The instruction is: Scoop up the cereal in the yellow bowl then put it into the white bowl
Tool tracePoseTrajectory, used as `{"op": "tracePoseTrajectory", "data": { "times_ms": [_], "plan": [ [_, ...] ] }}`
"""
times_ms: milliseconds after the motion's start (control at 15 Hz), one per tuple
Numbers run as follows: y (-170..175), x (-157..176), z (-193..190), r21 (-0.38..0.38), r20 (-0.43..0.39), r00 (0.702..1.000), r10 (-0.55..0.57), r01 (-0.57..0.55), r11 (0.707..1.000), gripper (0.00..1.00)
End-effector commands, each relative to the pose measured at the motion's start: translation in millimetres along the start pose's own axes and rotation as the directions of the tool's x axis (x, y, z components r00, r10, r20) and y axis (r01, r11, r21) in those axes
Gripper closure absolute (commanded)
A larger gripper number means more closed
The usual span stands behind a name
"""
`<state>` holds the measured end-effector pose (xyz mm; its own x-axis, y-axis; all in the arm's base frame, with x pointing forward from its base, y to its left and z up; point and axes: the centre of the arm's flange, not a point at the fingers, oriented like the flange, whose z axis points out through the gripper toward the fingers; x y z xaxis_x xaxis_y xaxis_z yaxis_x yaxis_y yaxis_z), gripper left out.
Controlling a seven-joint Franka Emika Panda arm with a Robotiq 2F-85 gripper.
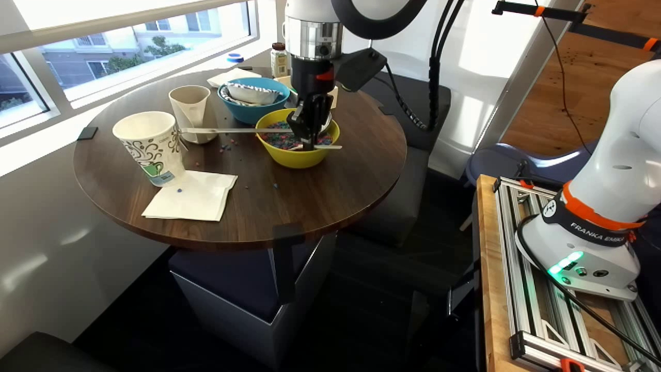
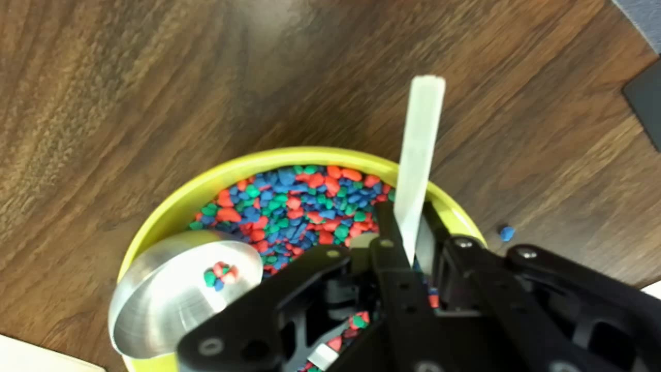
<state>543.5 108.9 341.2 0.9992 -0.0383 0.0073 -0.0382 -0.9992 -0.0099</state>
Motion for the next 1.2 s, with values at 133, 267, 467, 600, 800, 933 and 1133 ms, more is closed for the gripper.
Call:
{"op": "tracePoseTrajectory", "data": {
  "times_ms": [133, 267, 467, 600, 800, 933, 1133],
  "plan": [
    [0.7, -30.9, -6.9, -0.038, -0.044, 0.999, 0.013, -0.014, 0.999, 0.96],
    [1.7, -35.0, -10.4, -0.042, -0.059, 0.998, 0.014, -0.016, 0.999, 0.96],
    [1.4, -40.9, -16.3, -0.048, -0.079, 0.997, 0.008, -0.012, 0.999, 0.96],
    [2.7, -43.7, -20.5, -0.059, -0.095, 0.995, 0.015, -0.02, 0.998, 0.96],
    [4.9, -44.2, -28.6, -0.057, -0.118, 0.993, 0.014, -0.021, 0.998, 0.96],
    [5.8, -43.6, -33.4, -0.053, -0.145, 0.989, 0.014, -0.022, 0.998, 0.96],
    [7.5, -42.7, -38.4, -0.044, -0.173, 0.985, 0.018, -0.026, 0.999, 0.96]
  ]
}}
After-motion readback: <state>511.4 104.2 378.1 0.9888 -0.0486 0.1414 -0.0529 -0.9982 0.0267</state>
